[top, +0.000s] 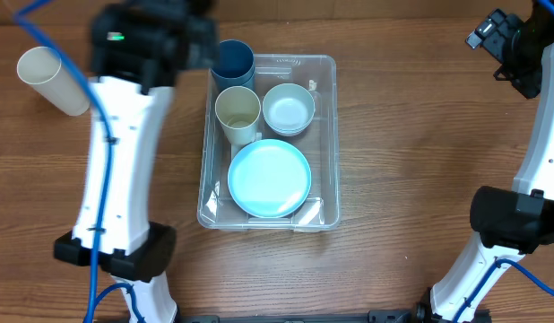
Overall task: Pack container
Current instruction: 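Grasp the last beige cup with the left gripper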
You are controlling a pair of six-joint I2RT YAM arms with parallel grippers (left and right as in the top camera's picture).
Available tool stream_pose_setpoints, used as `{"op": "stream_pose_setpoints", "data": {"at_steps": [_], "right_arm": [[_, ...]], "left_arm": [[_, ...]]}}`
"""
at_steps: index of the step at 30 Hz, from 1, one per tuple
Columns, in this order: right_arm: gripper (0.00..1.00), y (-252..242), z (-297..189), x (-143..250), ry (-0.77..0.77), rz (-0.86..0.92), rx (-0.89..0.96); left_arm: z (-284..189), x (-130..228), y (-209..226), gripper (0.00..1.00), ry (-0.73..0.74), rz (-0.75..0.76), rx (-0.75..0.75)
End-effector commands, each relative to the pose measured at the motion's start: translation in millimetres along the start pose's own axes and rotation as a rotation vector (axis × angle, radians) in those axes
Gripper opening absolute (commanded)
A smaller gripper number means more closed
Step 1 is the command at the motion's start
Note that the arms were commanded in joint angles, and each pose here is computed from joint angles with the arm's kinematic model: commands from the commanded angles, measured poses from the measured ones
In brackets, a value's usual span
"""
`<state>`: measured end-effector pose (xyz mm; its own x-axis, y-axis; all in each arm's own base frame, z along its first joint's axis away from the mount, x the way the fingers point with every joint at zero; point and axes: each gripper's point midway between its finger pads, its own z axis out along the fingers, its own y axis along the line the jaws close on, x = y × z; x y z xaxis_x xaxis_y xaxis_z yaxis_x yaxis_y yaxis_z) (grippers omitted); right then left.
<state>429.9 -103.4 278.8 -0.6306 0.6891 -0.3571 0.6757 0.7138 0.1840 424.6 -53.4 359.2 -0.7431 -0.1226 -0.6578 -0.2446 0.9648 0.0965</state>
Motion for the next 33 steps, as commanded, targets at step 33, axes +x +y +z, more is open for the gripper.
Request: {"op": "stream_pose_setpoints", "data": {"at_steps": [33], "right_arm": [[1.00,1.8,-12.5,-4.7,-0.039,0.005,-0.017]], "left_arm": [[272.0,5.0,186.1,0.97,0.203,-0.188,-0.070]]}}
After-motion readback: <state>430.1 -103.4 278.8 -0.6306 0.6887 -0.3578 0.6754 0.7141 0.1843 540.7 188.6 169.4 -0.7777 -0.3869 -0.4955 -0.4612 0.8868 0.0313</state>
